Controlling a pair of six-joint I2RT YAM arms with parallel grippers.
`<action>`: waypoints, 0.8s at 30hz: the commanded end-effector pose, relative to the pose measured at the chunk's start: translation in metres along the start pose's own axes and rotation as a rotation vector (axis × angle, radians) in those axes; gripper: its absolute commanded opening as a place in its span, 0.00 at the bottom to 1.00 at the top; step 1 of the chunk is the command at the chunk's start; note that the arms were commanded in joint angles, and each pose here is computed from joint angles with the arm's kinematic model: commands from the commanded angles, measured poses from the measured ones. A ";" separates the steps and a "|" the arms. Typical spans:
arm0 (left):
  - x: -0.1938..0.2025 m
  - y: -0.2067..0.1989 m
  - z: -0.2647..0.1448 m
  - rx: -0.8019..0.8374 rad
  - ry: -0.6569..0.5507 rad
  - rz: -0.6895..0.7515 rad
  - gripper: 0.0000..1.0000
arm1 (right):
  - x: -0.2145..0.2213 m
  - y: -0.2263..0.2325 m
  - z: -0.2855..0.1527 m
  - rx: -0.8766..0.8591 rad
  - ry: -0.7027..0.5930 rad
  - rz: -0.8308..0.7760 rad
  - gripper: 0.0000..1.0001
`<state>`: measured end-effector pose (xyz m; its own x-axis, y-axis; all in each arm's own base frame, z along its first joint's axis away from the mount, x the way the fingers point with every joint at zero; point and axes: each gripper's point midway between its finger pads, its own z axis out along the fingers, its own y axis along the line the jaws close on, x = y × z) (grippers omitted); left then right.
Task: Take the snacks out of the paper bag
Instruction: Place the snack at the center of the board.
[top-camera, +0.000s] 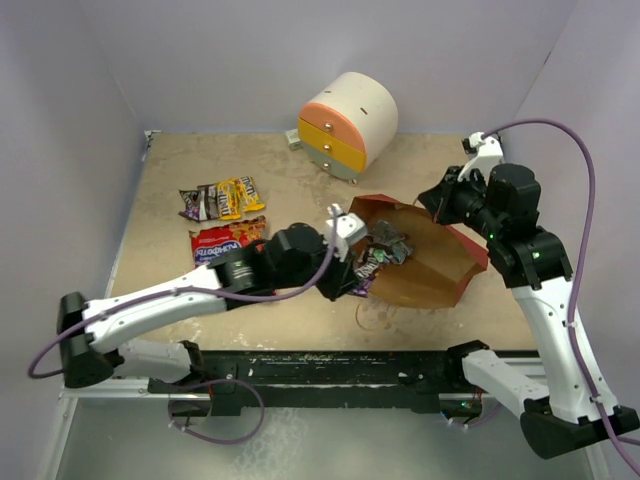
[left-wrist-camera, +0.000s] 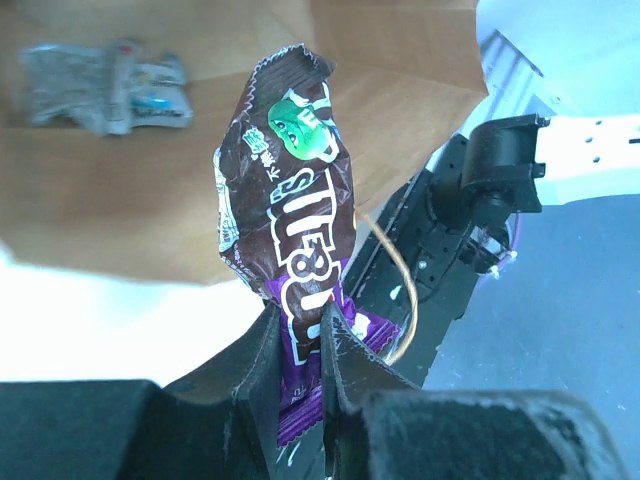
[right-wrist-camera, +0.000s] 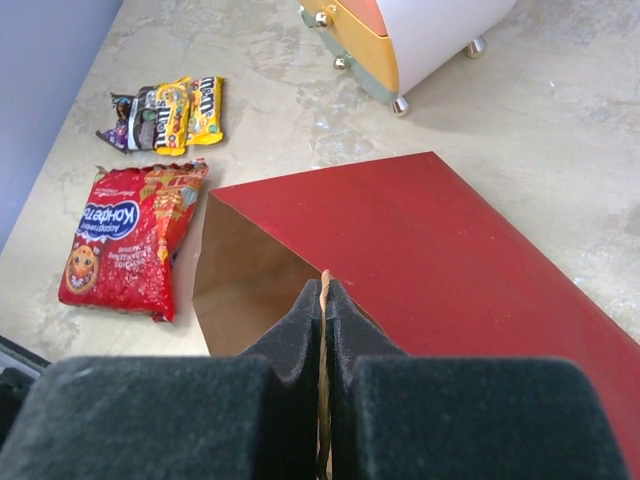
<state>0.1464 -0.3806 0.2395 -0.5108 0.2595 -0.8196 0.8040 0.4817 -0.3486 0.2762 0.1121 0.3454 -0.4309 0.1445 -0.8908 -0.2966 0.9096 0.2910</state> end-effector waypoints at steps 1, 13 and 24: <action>-0.020 0.024 -0.066 -0.183 -0.063 0.023 0.00 | -0.018 0.002 -0.008 -0.009 -0.107 -0.033 0.00; -0.029 0.160 -0.170 -0.968 -0.181 -0.195 0.00 | 0.010 0.008 -0.010 -0.064 -0.039 -0.018 0.00; -0.047 0.313 -0.069 -0.900 -0.055 -0.509 0.00 | 0.011 0.018 -0.006 -0.128 0.010 -0.072 0.00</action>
<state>0.3347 -0.1645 0.1948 -0.6996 -0.0710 -0.7110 -0.0568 0.9974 -0.0437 0.2623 0.1241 0.3295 -0.4462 0.1196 -0.8869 -0.3782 0.8730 0.3080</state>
